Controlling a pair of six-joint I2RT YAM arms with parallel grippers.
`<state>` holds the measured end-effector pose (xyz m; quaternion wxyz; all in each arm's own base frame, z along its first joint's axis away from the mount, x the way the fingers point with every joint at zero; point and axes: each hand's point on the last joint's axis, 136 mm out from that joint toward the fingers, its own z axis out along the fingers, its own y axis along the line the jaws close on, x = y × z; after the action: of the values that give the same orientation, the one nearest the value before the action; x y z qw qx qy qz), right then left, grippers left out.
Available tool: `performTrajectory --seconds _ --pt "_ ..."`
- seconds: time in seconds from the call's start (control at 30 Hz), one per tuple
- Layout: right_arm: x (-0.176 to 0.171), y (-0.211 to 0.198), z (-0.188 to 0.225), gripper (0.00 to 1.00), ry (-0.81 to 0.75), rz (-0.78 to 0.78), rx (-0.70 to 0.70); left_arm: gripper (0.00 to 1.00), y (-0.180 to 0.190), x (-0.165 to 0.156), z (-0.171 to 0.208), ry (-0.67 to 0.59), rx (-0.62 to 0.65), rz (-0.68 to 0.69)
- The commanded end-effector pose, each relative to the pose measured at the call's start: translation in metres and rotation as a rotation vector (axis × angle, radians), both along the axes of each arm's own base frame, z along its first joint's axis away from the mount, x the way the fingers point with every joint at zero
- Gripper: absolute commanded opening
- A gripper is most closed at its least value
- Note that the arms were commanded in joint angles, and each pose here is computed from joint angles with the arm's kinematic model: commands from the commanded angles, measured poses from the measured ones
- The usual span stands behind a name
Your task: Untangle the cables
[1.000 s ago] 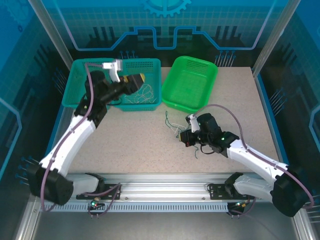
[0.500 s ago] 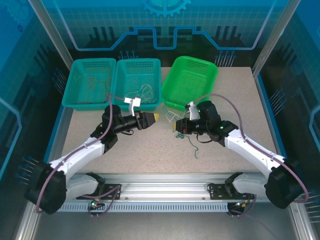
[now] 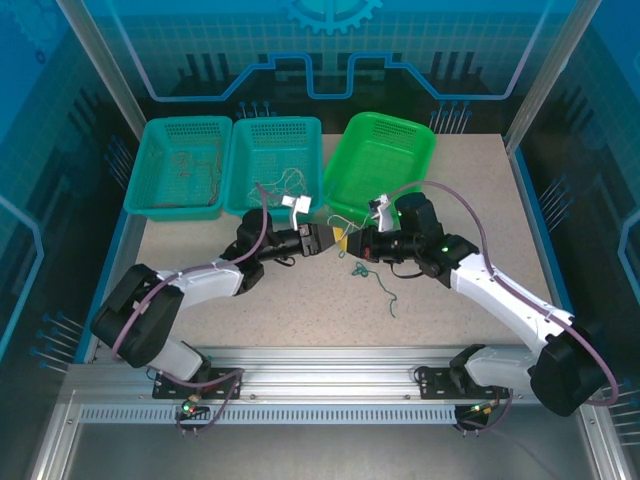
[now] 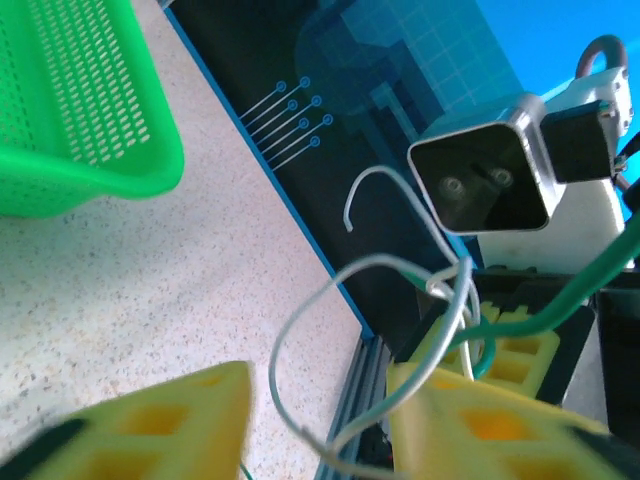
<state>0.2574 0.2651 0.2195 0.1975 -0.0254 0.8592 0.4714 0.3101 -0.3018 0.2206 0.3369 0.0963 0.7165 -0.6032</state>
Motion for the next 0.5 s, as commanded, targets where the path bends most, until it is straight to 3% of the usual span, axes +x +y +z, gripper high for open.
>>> performTrajectory --seconds 0.0,0.13,0.27,0.47 --pt "-0.003 -0.003 0.010 0.00 0.003 0.002 0.023 0.23 -0.001 0.008 0.038 -0.118 -0.086 0.037" --pt "-0.003 -0.008 0.003 0.00 0.011 -0.014 0.002 0.00 0.005 0.010 0.044 -0.140 -0.081 0.071" --pt "-0.005 -0.023 -0.018 0.00 0.006 -0.023 -0.128 0.00 0.023 0.011 0.050 -0.166 -0.034 0.152" --pt "-0.020 -0.051 -0.072 0.00 0.057 -0.005 -0.339 0.00 0.082 0.018 0.069 -0.206 0.021 0.332"
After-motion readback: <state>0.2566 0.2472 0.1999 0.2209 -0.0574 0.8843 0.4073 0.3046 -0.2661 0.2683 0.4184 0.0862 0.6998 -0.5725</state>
